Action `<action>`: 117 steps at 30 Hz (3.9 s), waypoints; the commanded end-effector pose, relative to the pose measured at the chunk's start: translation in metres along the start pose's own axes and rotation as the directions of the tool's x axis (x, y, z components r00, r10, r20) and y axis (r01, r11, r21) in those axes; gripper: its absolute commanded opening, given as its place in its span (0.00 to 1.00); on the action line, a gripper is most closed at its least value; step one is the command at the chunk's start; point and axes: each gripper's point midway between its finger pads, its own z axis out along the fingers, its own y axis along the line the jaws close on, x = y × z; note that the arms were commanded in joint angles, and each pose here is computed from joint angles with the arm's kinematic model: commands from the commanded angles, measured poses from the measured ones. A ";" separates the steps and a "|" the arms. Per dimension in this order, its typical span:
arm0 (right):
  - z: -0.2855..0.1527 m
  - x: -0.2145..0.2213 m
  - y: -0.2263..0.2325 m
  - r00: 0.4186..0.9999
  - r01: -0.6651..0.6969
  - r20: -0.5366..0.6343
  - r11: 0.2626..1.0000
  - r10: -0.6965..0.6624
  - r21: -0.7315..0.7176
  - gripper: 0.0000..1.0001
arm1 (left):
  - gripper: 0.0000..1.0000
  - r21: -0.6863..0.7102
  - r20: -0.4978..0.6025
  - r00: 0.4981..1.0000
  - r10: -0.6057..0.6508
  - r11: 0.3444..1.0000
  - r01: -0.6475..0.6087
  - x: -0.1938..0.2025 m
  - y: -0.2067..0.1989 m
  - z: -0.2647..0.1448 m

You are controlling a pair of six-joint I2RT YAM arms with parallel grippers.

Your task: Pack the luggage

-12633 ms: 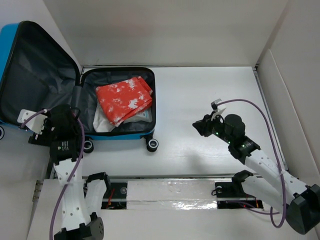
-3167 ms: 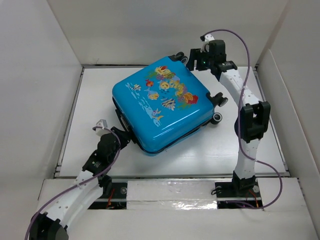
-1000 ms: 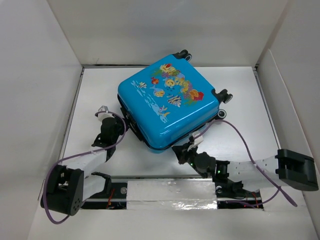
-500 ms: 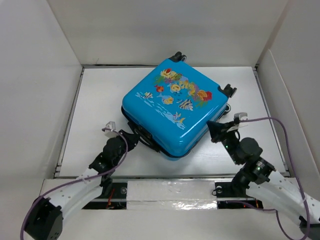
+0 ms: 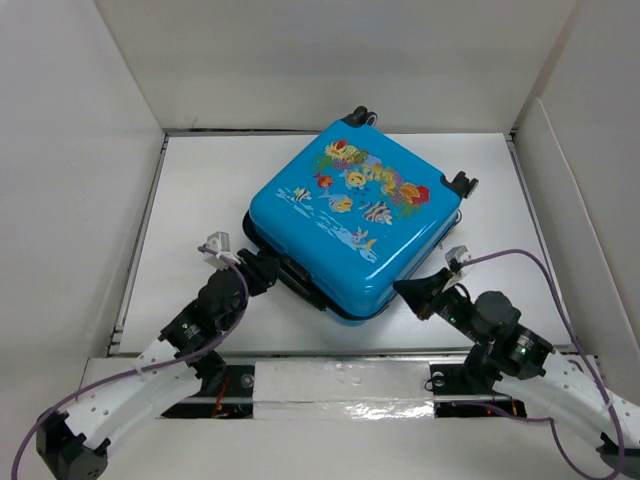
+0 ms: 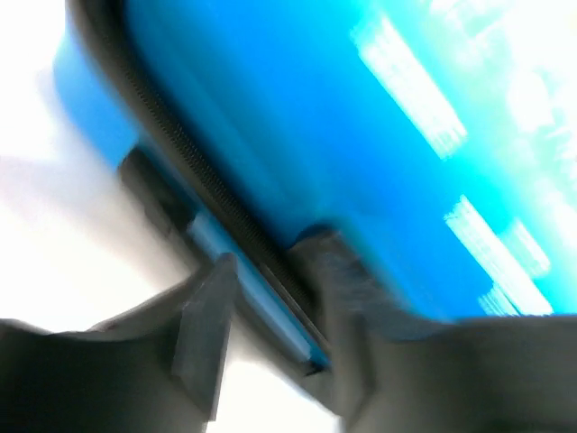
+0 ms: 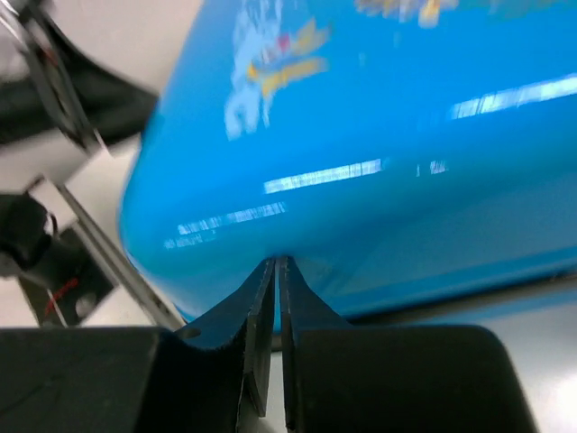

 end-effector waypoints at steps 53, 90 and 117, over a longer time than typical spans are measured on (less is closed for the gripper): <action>0.042 0.063 -0.004 0.997 -0.023 -0.068 0.996 0.029 0.088 0.39 | 0.02 0.374 -0.325 0.900 0.291 0.914 -0.160 0.110 -0.069 -0.021; 0.089 0.085 0.089 0.988 -0.124 -0.062 0.963 0.142 0.239 0.00 | 0.66 0.181 -0.023 0.991 0.129 0.976 -0.123 0.015 -0.091 0.018; 0.060 0.096 0.120 0.975 -0.033 -0.215 0.990 0.063 0.141 0.00 | 0.76 -0.121 -0.011 0.949 -0.316 0.942 0.313 -0.083 0.068 0.193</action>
